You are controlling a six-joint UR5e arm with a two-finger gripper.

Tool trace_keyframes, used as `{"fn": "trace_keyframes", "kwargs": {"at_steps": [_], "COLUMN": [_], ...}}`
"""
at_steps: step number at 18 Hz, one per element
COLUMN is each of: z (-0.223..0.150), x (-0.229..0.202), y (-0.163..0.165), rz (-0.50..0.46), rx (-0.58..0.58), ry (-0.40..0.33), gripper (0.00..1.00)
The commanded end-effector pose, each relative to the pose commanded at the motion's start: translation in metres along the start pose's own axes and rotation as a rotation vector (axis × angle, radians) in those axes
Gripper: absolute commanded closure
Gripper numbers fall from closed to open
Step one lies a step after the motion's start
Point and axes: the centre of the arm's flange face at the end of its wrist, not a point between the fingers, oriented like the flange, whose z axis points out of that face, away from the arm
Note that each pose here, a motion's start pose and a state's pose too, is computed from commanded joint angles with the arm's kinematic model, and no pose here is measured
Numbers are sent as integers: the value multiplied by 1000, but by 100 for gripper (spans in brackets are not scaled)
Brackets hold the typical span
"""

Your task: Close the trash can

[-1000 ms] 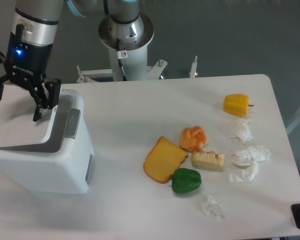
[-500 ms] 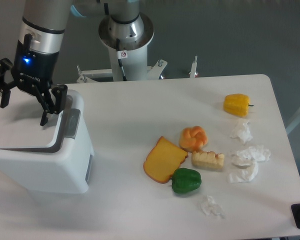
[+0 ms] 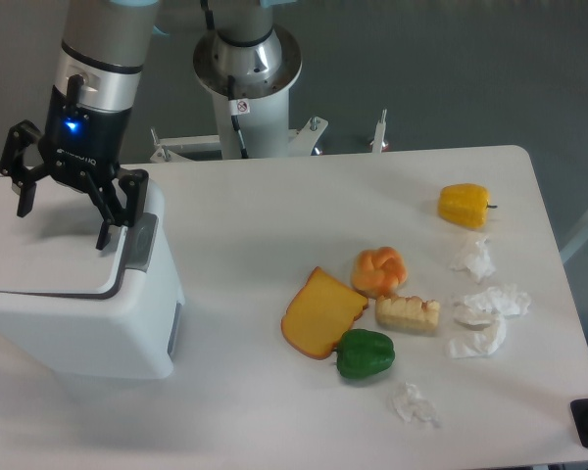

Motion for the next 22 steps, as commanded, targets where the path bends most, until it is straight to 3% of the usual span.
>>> {"fn": "trace_keyframes", "kwargs": {"at_steps": [22], "z": [4], "x": [0], "y": [1], "rz": [8], "rx": [-8], "ry": [-3], "gripper": [0]}}
